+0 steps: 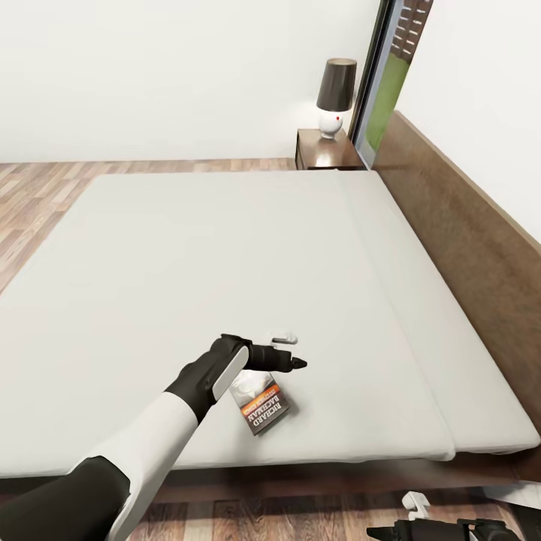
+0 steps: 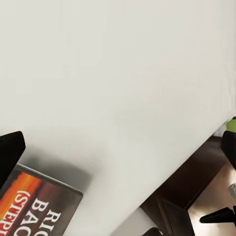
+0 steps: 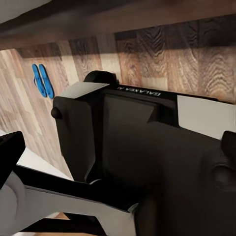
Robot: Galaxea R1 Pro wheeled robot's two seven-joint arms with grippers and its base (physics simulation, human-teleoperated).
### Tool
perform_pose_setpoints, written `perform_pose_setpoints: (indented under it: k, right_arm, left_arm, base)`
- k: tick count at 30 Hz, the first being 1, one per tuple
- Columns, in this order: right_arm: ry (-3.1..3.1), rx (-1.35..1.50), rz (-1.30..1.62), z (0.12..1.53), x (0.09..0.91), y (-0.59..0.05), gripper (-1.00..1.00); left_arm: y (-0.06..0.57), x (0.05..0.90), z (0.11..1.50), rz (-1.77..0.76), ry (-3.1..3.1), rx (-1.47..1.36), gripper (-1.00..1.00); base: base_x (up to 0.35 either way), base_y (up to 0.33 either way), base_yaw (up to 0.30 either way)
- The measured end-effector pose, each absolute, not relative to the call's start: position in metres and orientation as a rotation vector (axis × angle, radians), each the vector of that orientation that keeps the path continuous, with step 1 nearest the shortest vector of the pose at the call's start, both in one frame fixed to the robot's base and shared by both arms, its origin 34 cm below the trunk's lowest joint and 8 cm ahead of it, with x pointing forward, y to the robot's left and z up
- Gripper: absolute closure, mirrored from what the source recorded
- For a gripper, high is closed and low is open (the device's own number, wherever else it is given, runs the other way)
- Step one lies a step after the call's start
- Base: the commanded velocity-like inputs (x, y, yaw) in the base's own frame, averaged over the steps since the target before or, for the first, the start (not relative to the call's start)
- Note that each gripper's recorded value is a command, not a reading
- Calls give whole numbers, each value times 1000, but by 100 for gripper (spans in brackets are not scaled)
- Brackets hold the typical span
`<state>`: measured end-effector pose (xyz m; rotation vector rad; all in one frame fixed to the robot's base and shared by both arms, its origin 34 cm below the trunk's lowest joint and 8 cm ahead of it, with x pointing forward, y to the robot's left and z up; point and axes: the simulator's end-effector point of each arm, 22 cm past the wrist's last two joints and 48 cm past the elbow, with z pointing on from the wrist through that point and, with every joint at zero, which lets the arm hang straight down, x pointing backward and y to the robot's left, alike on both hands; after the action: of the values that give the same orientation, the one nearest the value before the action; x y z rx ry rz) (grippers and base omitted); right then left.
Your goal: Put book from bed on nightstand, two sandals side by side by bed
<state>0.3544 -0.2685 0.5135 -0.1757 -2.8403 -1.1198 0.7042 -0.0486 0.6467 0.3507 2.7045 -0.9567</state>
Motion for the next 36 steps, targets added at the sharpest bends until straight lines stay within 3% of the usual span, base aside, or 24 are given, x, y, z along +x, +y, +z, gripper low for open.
perform_pose_setpoints:
  k: [36]
  right_arm:
    - [-2841,-175,-1120,467,354,-268,-100]
  left_arm:
    - [-48,703,599,-956,2706,351,-100]
  base:
    - [0,0,0]
